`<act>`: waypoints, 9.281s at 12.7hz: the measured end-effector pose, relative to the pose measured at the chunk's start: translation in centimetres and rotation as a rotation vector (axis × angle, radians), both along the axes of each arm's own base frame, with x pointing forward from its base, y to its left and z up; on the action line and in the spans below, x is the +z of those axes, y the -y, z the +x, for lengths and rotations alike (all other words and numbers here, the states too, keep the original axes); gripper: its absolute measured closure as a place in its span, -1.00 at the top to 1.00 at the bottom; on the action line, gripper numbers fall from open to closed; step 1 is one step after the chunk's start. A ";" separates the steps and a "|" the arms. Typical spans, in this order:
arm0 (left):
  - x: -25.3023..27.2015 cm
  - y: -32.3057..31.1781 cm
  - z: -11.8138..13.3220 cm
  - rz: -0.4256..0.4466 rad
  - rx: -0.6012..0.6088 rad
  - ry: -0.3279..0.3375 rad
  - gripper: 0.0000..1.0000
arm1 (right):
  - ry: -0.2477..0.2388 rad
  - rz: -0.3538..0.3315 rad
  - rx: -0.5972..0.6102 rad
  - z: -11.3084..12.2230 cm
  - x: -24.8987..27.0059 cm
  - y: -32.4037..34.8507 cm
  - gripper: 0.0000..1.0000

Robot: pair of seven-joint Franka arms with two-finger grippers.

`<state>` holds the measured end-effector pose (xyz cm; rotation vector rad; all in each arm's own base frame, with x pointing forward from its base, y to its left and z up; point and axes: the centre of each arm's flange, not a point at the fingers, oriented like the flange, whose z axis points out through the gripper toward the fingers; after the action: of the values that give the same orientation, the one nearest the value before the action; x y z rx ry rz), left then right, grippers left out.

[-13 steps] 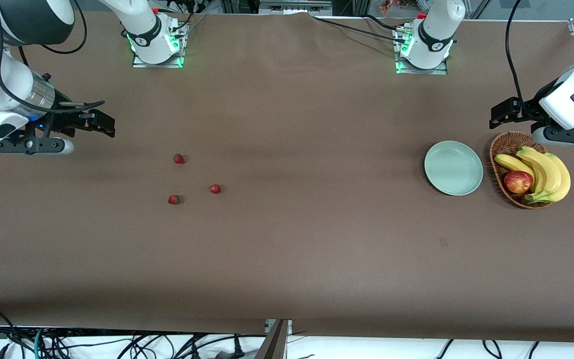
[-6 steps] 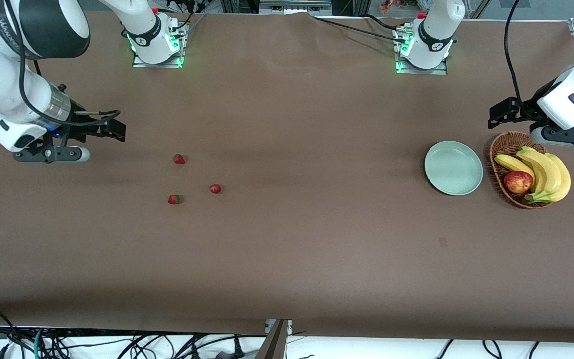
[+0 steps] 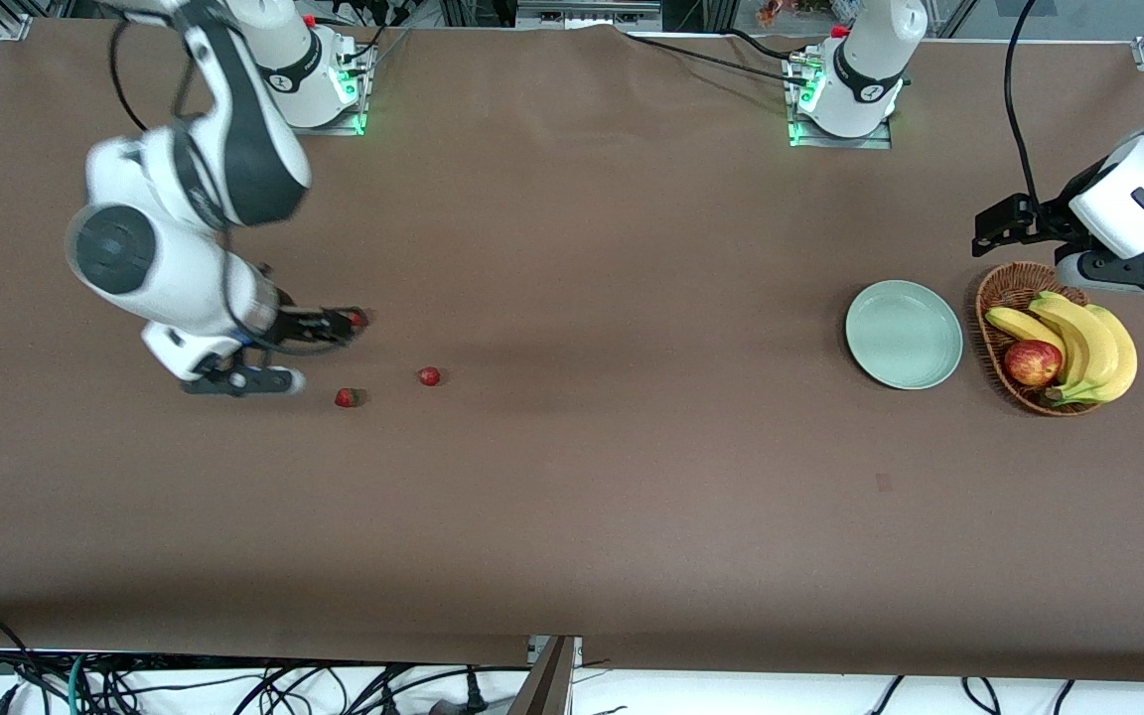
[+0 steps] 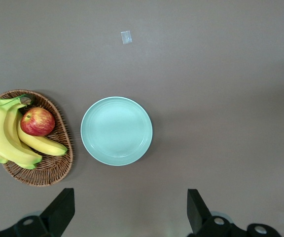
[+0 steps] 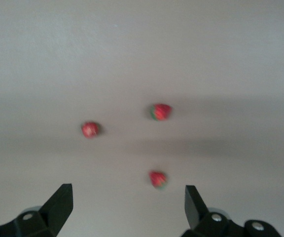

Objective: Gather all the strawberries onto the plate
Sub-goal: 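Lower the right gripper onto a red strawberry and grasp it, then set the strawberry mid-table with the right gripper while the left gripper approaches, then grasp the strawberry with the left gripper while the right gripper grasps another, then drop the strawberry on the plate while the right gripper sets another mid-table, then grasp the second strawberry with the left gripper while the right gripper grasps another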

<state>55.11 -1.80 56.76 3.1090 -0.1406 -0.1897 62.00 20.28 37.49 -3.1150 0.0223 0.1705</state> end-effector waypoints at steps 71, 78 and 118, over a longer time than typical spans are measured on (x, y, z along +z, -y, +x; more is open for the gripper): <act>-38.7 27.2 1.7 0.020 0.344 0.117 0.32 | -0.002 -0.078 -0.113 1.6 -18.9 4.4 0.00; -36.8 26.2 2.6 0.059 0.357 0.109 -0.28 | 0.070 -0.024 -0.137 3.1 -15.0 0.4 -0.27; -23.4 18.1 -0.8 -0.053 0.223 0.071 1.00 | 0.004 0.012 -0.132 -4.1 -11.1 -0.9 0.70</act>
<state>54.29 -19.88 33.38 3.0483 0.1958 -0.0696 57.92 21.21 26.37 -3.0877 0.2259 0.1615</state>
